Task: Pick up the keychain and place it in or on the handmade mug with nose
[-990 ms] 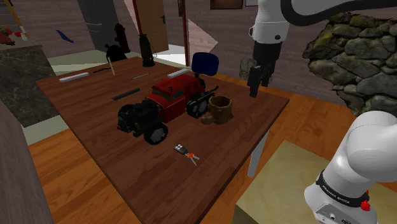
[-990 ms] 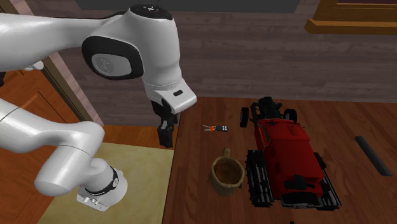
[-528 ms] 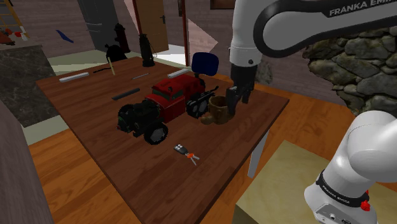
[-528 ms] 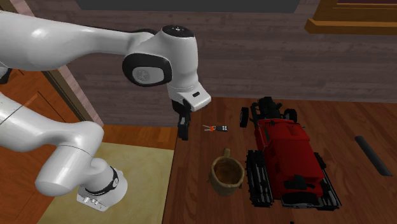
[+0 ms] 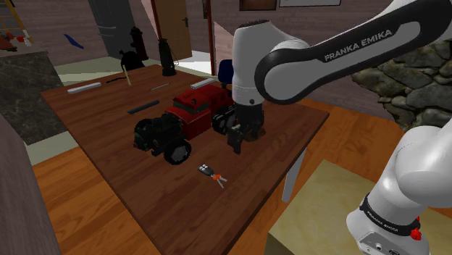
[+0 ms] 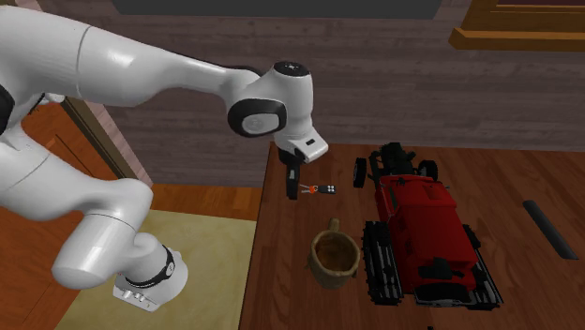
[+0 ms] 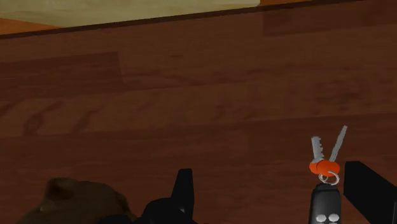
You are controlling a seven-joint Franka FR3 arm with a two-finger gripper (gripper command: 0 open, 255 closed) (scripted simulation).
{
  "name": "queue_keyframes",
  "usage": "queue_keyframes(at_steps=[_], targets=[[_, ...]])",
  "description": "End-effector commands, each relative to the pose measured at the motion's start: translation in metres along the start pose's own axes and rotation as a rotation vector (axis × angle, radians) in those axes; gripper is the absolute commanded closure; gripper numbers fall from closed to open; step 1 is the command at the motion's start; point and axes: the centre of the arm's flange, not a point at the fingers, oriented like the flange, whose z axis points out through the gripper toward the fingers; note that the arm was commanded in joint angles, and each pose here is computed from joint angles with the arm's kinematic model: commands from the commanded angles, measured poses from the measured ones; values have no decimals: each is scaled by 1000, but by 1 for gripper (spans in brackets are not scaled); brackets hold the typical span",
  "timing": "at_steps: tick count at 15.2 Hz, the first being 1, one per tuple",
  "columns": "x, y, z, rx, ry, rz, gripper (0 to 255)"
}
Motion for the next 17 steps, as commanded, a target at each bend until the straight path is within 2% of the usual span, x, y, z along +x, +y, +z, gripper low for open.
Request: queue_keyframes(at_steps=[1,8,17], targets=[[12,-18,17,3,5,2,0],[49,-81,71,8,17,6,0],[52,-86,114,9,17,6,0]])
